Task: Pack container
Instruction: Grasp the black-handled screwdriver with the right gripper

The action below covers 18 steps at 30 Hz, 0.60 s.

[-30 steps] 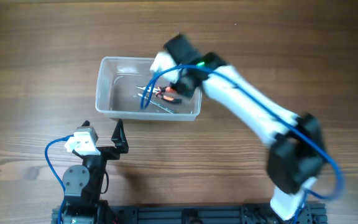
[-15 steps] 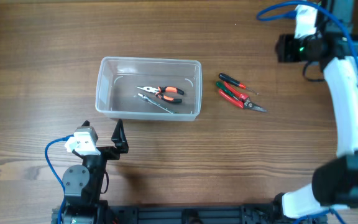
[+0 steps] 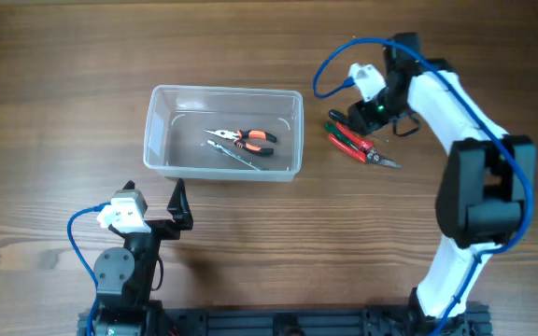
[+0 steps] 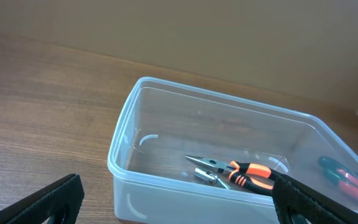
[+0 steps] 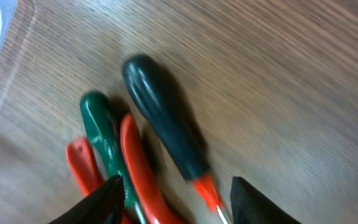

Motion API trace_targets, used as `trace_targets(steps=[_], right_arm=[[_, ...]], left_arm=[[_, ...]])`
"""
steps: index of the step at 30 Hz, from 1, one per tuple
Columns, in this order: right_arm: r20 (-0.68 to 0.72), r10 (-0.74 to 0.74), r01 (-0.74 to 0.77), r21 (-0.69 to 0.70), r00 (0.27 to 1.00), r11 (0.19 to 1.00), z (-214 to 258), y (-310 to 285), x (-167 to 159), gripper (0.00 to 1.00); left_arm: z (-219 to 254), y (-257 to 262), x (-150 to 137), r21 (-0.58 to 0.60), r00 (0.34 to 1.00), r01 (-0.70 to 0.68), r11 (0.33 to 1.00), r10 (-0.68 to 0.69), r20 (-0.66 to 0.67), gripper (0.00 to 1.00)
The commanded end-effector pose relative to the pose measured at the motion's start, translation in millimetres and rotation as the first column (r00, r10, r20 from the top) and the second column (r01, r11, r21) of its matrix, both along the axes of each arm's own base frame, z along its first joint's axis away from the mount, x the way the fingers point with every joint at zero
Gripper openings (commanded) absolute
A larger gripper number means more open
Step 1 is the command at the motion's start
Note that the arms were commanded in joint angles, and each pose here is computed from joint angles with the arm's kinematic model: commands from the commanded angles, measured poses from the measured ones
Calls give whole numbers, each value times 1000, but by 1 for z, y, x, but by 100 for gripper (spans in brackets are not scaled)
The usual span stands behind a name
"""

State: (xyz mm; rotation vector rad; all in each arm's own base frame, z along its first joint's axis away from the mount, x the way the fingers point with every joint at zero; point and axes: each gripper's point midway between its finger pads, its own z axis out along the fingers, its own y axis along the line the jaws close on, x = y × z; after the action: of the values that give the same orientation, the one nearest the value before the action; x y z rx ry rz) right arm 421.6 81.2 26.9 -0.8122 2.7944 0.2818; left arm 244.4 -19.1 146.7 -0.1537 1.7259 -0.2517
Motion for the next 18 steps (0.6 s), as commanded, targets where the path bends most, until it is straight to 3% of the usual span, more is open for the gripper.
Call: trace_targets(steps=[1, 15, 17, 18], right_arm=[[21, 58, -58, 5, 998, 998, -14, 6, 7, 55], [-14, 58, -58, -20, 998, 998, -43, 6, 8, 54], [-19, 24, -25, -43, 1000, 999, -47, 1, 9, 46], [-19, 0, -1, -60, 1000, 998, -49, -2, 10, 38]], left_arm=[[-2, 2, 0, -8, 1000, -10, 1000, 10, -4, 100], [-2, 2, 0, -8, 1000, -10, 1000, 10, -4, 100], [-2, 2, 0, -8, 1000, -10, 1000, 10, -4, 100], [-2, 2, 0, -8, 1000, -10, 1000, 10, -4, 100]])
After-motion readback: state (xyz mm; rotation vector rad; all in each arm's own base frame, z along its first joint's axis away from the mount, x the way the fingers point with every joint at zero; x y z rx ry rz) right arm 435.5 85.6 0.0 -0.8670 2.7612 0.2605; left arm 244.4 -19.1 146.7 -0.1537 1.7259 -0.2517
